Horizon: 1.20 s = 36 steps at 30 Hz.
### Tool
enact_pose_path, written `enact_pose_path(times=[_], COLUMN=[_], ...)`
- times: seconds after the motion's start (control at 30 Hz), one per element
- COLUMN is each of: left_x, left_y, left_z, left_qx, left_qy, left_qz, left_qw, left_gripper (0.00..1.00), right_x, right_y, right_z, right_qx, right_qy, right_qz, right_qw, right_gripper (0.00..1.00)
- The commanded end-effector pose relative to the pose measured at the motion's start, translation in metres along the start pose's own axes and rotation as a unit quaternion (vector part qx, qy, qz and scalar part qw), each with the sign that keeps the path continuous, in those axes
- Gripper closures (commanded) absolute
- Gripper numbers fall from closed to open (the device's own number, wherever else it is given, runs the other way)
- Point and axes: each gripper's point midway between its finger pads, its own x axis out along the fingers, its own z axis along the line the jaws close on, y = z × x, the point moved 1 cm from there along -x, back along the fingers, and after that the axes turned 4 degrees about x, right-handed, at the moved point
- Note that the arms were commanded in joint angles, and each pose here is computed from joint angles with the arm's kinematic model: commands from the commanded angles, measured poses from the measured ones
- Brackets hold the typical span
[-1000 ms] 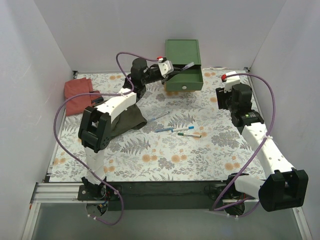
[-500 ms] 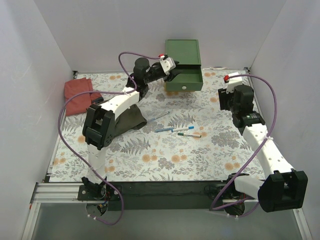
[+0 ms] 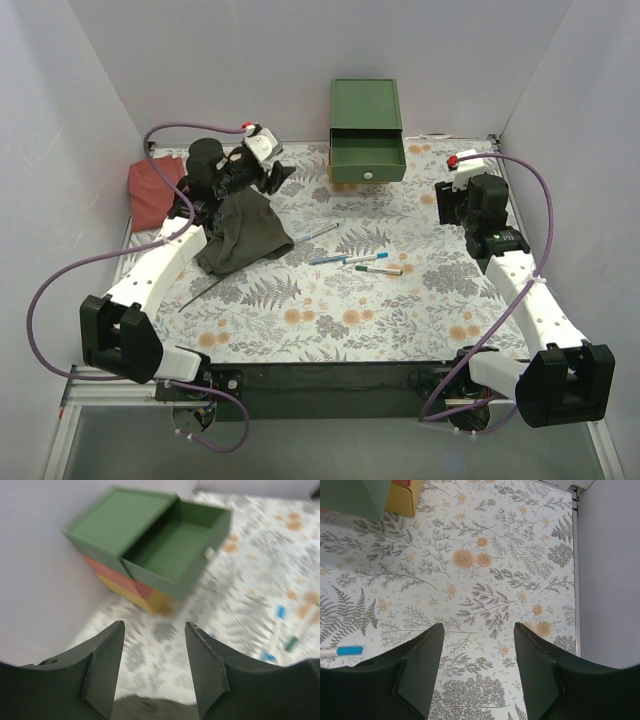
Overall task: Sort the stationery into containers
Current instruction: Pick up the pen from the center of the board.
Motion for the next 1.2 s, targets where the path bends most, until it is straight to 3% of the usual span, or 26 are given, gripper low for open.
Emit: enact_pose_path(times=[0.0, 0.13, 0.4, 1.17], left_x=[-0.016, -0.012, 0.0, 0.049], left_y=[0.118, 0.149, 0.185, 0.256], left_z=[-0.099, -0.107, -0.119, -0.136], left_qx=[-0.168, -0.184, -0.184, -0.163], left_qy=[0.171, 0.179, 0.187, 0.158], left_qz=[0.172, 0.213, 0.237, 0.264], left_qw=[0.956, 0.943, 0.936, 0.938], left_gripper=[0.5, 0.52, 0.51, 0.61], right_x=[0.006, 0.008, 0.009, 0.011], right_y=[-0.015, -0.02, -0.019, -0.001], right_z=[0.003, 0.005, 0.002, -0.001], right_qx=[0.008, 0.009, 0.007, 0.006], right_qy=[-0.014, -0.019, -0.011, -0.01], right_qz=[-0.02, -0.022, -0.018, 0.0], right_qw=[1.0, 1.0, 1.0, 1.0], right_gripper=[0.33, 0.33, 0.3, 0.3])
